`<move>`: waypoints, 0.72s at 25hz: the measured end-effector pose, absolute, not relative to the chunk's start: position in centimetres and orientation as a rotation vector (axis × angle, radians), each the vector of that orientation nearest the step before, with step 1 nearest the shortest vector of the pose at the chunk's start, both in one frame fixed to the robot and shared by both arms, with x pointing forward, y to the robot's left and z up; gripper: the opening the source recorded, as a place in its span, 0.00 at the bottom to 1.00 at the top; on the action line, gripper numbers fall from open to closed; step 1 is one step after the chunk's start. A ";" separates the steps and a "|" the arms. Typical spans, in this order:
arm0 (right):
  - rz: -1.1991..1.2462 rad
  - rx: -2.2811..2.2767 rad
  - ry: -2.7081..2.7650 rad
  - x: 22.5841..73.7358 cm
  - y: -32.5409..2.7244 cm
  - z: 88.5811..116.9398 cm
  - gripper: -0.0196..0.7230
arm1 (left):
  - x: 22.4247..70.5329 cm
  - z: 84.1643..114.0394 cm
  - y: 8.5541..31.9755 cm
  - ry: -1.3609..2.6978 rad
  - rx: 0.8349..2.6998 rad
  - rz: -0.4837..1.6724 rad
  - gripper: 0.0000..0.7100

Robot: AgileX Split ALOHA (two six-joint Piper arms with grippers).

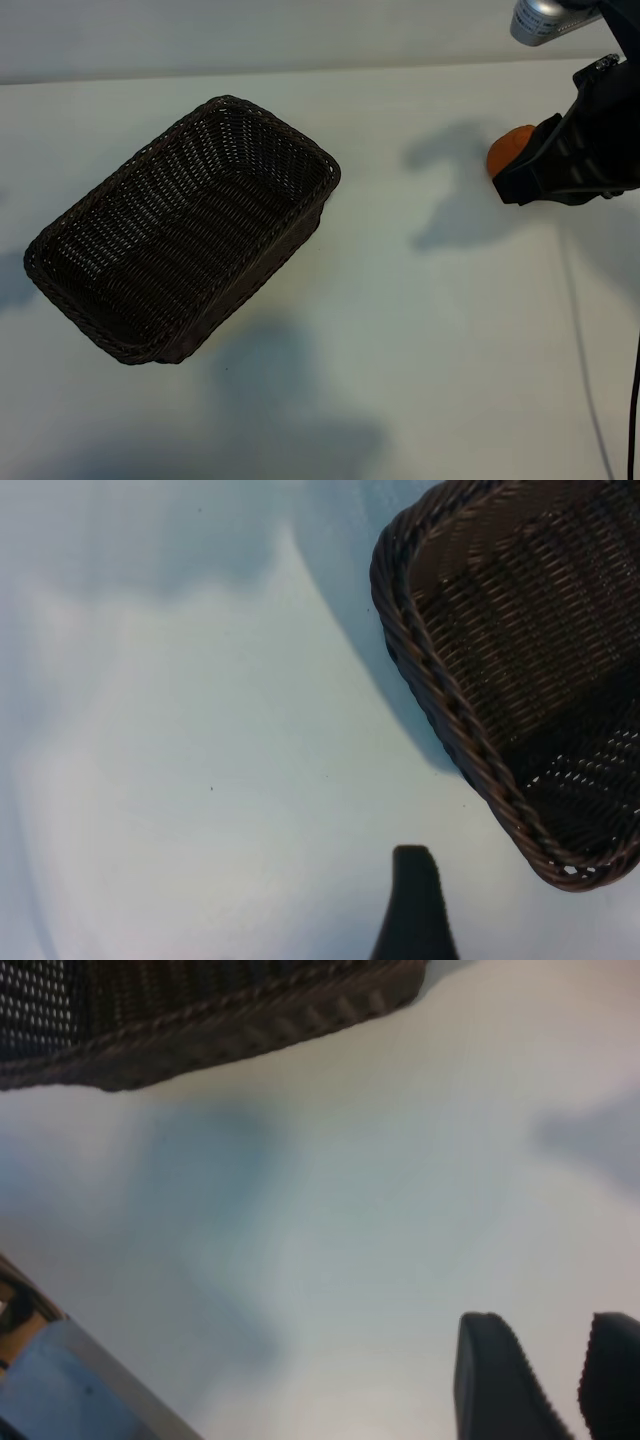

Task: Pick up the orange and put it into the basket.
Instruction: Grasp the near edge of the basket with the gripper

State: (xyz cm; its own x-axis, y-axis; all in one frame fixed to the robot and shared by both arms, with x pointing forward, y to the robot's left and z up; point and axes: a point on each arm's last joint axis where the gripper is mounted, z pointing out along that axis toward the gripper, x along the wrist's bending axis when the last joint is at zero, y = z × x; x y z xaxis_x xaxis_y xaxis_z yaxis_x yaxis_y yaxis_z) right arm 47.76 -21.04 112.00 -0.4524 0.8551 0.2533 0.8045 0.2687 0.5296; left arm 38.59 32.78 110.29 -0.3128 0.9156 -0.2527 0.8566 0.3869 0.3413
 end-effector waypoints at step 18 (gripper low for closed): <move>0.924 1.499 2.455 48.0 -21.1 111.5 0.36 | 38.7 110.3 32.8 2.240 1.523 0.218 0.80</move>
State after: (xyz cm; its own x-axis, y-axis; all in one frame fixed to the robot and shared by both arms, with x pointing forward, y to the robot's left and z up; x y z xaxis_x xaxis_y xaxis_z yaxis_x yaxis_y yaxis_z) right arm 47.95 -21.10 111.47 -0.5024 0.8400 0.2049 0.7666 0.3231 0.5549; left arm 38.73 32.83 110.32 -0.3111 0.9159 -0.2535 0.8501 0.3875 0.3568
